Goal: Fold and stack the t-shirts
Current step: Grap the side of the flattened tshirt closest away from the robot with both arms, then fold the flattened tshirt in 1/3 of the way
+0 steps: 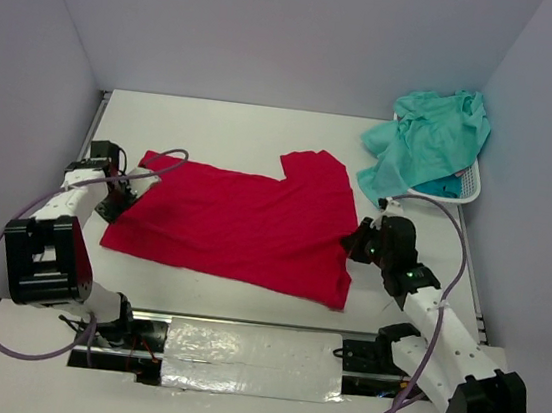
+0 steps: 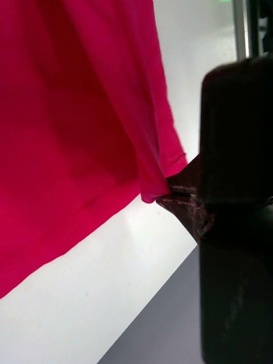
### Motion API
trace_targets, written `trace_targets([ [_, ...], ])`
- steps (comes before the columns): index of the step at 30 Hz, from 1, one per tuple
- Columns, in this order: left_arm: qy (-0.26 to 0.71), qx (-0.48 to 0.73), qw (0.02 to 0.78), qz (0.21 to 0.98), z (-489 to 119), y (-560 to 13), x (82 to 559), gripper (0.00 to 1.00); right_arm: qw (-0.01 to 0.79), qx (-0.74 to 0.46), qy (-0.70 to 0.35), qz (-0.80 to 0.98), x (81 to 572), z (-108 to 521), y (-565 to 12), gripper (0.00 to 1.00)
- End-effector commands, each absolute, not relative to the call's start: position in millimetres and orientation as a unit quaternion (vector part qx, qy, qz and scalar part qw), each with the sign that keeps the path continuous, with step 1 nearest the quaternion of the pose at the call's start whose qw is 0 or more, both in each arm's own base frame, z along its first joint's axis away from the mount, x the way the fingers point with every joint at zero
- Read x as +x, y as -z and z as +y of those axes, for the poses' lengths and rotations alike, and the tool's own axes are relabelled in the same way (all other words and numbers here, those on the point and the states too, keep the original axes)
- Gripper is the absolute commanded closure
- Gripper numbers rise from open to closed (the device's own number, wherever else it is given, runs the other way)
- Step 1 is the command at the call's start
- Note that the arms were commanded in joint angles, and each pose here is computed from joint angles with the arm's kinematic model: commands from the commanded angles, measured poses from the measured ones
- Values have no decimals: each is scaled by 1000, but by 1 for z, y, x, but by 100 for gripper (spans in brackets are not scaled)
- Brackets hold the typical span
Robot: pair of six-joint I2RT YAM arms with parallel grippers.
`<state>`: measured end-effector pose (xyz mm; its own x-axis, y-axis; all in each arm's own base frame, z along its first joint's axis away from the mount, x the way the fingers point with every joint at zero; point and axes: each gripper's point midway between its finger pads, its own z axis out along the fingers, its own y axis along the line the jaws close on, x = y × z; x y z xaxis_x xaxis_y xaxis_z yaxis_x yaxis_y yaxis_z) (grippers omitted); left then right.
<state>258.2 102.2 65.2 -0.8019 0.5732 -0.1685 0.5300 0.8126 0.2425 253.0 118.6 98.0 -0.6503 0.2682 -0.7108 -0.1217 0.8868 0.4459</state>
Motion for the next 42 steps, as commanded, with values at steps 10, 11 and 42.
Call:
trace_targets([
  [10, -120, 231, 155, 953, 117, -61, 296, 100, 477, 72, -201, 852, 303, 91, -121, 100],
  [11, -126, 229, 156, 953, 119, -61, 297, 100, 477, 74, -202, 852, 302, 91, -121, 100],
  [42, 134, 45, 104, 984, 92, -57, 242, 9, 210, 190, -216, 934, 211, 99, -50, 0],
])
